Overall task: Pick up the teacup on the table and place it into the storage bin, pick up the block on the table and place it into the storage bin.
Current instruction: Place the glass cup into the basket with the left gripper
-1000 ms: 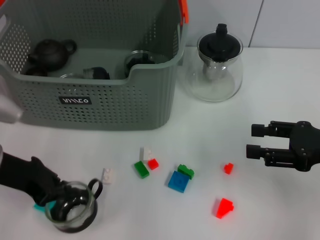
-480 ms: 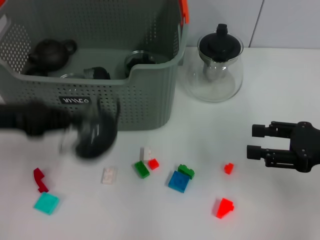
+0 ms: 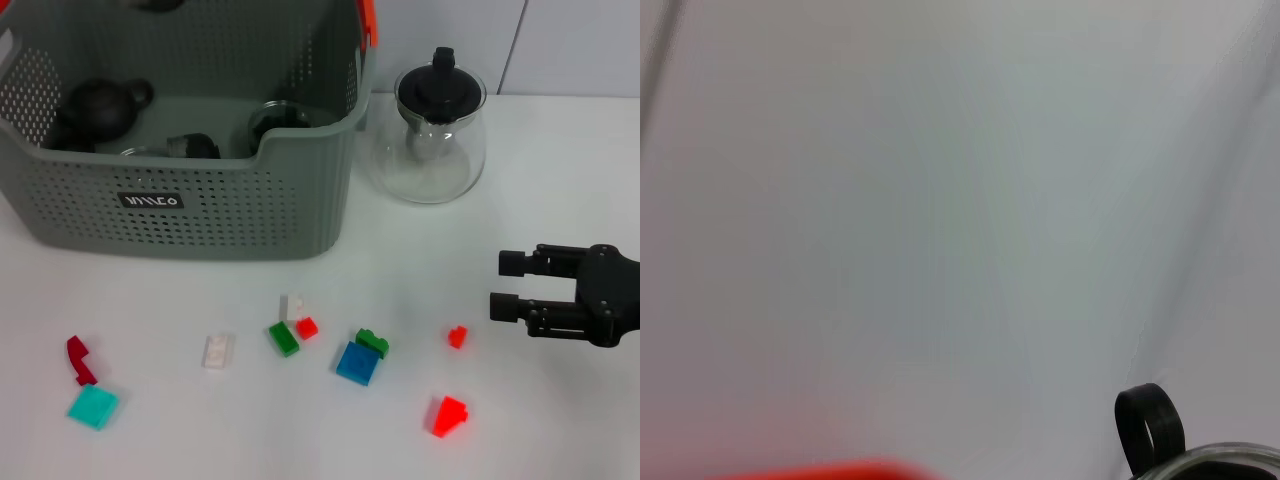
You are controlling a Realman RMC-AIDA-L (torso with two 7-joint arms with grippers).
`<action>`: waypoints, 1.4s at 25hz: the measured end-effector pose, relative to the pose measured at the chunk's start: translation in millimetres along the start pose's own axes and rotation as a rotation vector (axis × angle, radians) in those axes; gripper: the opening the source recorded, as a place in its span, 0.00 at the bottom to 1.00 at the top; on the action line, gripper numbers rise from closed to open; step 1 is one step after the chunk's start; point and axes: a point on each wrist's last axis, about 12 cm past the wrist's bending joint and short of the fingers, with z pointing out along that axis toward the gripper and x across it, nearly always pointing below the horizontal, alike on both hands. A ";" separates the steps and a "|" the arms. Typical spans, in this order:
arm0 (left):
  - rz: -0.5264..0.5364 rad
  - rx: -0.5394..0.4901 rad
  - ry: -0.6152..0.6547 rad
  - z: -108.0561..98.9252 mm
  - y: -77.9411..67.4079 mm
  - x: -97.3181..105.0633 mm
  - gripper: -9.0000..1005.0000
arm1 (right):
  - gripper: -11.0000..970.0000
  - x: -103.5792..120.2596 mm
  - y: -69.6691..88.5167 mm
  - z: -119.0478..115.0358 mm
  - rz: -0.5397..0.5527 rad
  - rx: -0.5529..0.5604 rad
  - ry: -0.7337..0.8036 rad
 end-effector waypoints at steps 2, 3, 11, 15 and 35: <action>0.011 -0.049 0.054 9.5 1.8 -7.5 0.10 | 0.76 0.1 0.0 -0.3 0.000 0.001 0.000; 0.039 -0.133 0.147 23.4 3.7 -16.4 0.10 | 0.76 0.1 0.0 -0.3 0.000 0.001 0.000; 0.239 -0.458 0.564 91.6 3.6 -14.5 0.12 | 0.76 -0.6 0.0 1.4 0.000 -0.005 -0.002; 0.325 -0.531 0.639 113.2 2.3 0.7 0.13 | 0.76 -0.3 -0.3 1.4 0.003 -0.004 -0.003; 0.275 -0.489 0.532 110.7 -8.9 6.1 0.31 | 0.76 0.3 0.3 2.5 0.005 -0.008 -0.005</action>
